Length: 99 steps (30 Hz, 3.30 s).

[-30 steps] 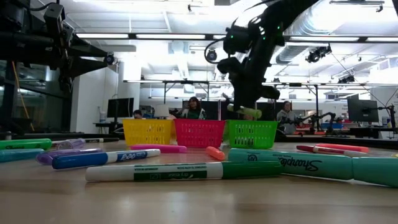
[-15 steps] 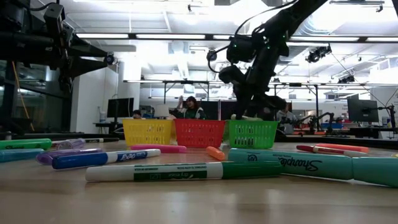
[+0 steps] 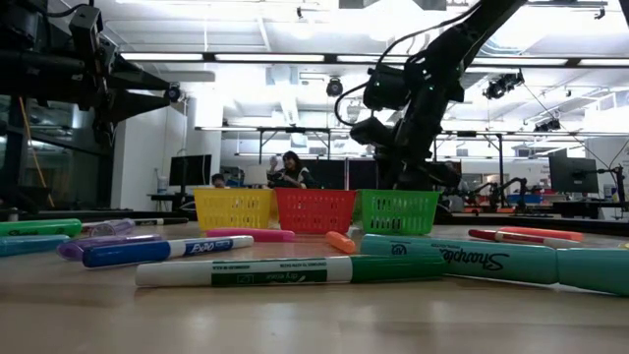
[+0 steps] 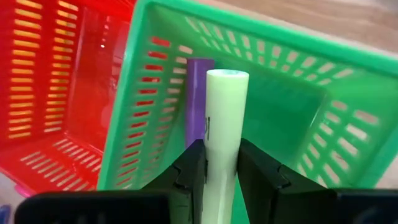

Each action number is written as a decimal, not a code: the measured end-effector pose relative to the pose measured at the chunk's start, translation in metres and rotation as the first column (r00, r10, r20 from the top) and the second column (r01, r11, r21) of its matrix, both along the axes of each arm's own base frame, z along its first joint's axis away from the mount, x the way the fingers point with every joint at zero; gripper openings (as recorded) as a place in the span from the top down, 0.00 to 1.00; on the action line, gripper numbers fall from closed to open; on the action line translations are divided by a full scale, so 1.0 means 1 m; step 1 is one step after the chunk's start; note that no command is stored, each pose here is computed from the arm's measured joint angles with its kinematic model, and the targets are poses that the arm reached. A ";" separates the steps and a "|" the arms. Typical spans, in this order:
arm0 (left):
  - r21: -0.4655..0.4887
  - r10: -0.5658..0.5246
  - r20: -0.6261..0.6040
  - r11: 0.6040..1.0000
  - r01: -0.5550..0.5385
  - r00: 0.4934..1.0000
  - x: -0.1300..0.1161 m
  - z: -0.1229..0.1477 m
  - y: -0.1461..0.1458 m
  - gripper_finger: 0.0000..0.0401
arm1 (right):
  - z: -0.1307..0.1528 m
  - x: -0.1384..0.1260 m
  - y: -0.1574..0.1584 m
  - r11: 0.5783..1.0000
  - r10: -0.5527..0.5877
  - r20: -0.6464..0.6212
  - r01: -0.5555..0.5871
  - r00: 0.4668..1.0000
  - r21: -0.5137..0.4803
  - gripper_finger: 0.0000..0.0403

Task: Pick & Place Markers
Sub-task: Put the light green highlighter into the green bin, then put the brown marker into the red bin

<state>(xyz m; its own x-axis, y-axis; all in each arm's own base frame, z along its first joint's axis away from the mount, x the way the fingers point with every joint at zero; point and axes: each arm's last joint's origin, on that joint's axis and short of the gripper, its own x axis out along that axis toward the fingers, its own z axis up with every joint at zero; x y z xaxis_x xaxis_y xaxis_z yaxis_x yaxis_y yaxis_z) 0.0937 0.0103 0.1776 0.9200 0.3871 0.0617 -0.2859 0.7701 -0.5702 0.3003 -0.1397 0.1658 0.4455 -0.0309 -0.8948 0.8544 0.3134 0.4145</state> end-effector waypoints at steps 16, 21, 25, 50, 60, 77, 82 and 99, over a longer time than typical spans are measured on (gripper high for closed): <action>0.000 0.000 0.000 1.000 0.000 1.000 0.000 0.000 0.000 0.68 | 0.000 0.000 0.000 1.000 0.025 0.000 -0.025 1.000 -0.011 0.76; 0.000 0.000 0.000 1.000 0.000 1.000 0.000 0.000 0.000 0.68 | 0.000 0.000 0.000 1.000 0.029 0.003 -0.029 1.000 -0.006 0.70; 0.000 0.000 0.000 1.000 0.000 1.000 0.000 0.000 0.000 0.68 | 0.000 0.000 0.001 0.999 0.034 0.008 -0.034 0.999 0.003 0.69; 0.000 0.000 0.000 1.000 0.000 1.000 0.000 0.000 0.000 0.68 | 0.039 -0.010 0.002 0.988 0.092 0.094 -0.079 0.991 -0.132 0.69; 0.000 0.001 0.000 1.000 -0.001 1.000 0.000 0.000 0.000 0.68 | 0.048 -0.017 -0.004 0.936 0.286 0.096 -0.257 0.953 -0.242 0.69; 0.000 0.001 0.000 1.000 -0.001 1.000 0.000 0.000 0.000 0.68 | 0.080 -0.028 -0.039 0.709 0.512 -0.162 -0.521 0.844 -0.476 0.69; 0.000 0.001 0.000 1.000 -0.001 1.000 0.000 0.000 0.000 0.68 | 0.082 -0.032 -0.059 0.697 0.513 -0.212 -0.547 0.832 -0.464 0.69; 0.000 0.000 0.000 1.000 0.000 1.000 0.000 0.000 0.000 0.68 | 0.064 -0.006 -0.133 0.737 0.590 -0.281 -0.647 0.757 -0.194 0.69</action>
